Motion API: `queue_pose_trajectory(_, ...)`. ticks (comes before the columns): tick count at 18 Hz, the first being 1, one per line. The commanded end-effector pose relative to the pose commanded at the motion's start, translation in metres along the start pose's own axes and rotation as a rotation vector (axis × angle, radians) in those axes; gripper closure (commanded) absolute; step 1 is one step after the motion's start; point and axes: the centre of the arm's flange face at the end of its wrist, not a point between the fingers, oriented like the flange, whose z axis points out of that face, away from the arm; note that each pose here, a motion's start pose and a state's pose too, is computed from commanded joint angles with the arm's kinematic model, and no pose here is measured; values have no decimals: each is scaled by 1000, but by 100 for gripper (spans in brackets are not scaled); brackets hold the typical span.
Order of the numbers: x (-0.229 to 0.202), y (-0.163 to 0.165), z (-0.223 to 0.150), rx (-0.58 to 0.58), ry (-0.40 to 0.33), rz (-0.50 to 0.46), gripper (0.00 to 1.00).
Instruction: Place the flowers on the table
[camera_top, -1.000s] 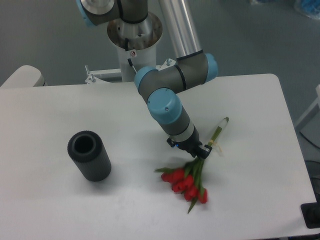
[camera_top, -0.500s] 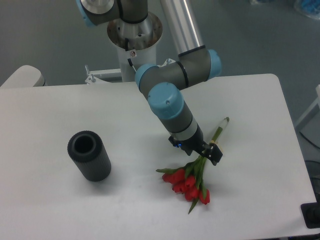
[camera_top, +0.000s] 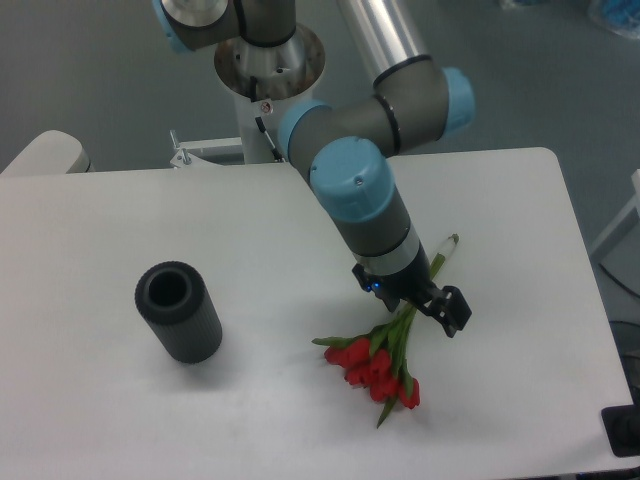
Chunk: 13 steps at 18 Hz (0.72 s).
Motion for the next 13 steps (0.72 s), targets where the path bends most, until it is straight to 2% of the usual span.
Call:
queue_pose_trajectory(3, -16, 23, -8, 66, 57, 10, 0)
queue_pose_trajectory(8, -45, 88, -20, 240, 130, 67, 0)
queue_pose_trajectory(12, -63, 130, -26, 232, 144, 161, 0)
queue_pose_trajectory(13, -64, 132, -26, 233, 144, 182, 0)
